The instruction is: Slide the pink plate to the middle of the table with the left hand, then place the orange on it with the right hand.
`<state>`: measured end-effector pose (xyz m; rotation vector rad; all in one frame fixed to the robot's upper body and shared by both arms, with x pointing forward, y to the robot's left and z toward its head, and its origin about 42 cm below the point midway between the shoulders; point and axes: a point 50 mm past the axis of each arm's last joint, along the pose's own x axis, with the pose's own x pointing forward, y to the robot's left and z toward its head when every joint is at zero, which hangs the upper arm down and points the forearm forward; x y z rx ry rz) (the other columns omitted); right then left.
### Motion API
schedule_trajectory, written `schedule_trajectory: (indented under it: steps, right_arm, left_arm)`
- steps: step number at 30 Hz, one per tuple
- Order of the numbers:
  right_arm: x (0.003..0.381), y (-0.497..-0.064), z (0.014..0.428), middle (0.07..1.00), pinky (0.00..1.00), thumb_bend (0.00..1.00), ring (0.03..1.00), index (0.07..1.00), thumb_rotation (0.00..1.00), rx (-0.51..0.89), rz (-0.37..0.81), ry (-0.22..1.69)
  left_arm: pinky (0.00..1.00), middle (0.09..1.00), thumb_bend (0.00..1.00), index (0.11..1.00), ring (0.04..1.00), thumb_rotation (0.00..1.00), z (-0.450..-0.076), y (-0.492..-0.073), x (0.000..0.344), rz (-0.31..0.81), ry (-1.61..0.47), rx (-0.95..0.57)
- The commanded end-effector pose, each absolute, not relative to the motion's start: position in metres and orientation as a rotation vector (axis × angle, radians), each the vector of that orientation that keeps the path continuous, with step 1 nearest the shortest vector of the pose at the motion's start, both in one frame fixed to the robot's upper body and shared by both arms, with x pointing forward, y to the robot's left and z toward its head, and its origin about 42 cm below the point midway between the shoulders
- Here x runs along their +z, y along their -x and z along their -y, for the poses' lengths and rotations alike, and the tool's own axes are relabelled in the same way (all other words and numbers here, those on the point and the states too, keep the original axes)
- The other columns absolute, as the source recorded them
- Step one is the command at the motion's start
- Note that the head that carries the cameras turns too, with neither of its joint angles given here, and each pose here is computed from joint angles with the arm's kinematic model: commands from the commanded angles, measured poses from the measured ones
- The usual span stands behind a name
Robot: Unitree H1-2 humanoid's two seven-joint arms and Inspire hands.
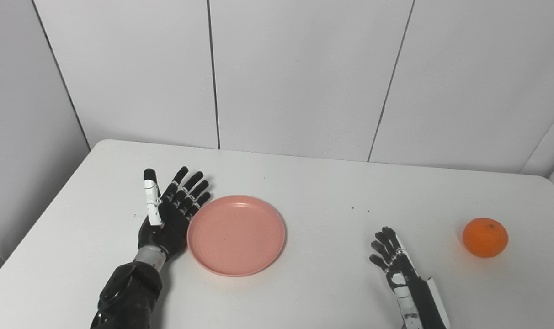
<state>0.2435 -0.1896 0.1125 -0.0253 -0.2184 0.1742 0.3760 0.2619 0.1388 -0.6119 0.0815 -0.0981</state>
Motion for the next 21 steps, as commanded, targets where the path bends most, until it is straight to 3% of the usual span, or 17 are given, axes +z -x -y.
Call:
schedule_trajectory:
  steps: [1,21]
  right_arm:
    - [0.08,-0.222,0.18,0.94,0.88,0.87,0.919,0.951,0.97,0.159,0.079,-0.017]
    - [0.084,-0.223,0.171,0.949,0.88,0.86,0.928,0.957,0.96,0.166,0.082,-0.022]
  left_arm:
    - [0.93,0.858,0.84,0.913,0.881,0.94,-0.252,-0.374,0.135,-0.125,0.614,-0.109]
    - [0.87,0.83,0.83,0.864,0.847,0.94,-0.214,-0.374,0.133,-0.188,0.637,-0.156]
